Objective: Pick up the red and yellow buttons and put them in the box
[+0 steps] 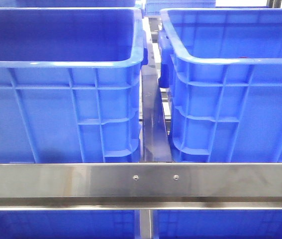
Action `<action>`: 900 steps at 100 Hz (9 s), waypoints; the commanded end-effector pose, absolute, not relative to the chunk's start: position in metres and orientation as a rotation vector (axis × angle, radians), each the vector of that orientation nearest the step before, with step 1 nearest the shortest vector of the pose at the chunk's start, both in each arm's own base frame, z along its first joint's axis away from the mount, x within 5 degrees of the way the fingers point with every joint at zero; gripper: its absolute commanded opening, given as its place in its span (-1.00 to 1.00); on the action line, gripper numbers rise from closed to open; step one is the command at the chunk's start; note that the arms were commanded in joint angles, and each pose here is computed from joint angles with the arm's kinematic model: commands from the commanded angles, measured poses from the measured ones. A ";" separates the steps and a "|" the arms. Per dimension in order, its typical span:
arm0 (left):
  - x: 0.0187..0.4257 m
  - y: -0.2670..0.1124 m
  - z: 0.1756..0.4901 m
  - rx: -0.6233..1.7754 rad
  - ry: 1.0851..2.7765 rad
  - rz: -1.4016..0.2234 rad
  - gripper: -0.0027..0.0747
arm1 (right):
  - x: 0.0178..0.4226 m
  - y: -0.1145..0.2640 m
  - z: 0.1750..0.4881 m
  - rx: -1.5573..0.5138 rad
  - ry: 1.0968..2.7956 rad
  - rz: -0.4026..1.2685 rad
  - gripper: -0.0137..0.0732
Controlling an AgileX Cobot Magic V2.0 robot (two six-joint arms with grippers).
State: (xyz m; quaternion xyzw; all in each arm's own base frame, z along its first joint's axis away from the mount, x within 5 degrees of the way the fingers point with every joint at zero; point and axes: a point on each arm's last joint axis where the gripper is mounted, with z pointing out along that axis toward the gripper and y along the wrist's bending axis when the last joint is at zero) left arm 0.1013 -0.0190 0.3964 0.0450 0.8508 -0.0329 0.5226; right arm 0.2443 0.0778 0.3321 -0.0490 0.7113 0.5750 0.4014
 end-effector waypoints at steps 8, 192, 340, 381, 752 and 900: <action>0.085 -0.007 0.390 0.025 1.945 -0.092 0.37 | 0.240 0.075 0.361 -0.107 1.609 1.556 -0.28; 0.048 0.005 0.354 0.055 1.851 -0.120 -0.98 | 0.398 -0.050 0.277 0.211 1.951 0.099 -0.28; 0.048 0.005 0.354 0.055 1.851 -0.120 -0.98 | 0.394 -0.055 0.311 0.226 1.870 0.032 0.64; 0.048 0.005 0.354 0.055 1.851 -0.120 -0.98 | 0.281 -0.036 0.361 0.189 1.728 0.046 0.64; 0.054 0.000 0.208 -0.039 1.404 -0.037 -0.98 | 0.125 0.006 0.347 -0.014 1.459 0.193 -0.84; 0.054 0.000 0.208 -0.039 1.404 -0.037 -0.98 | 0.106 -0.002 0.362 0.025 1.553 0.025 -0.84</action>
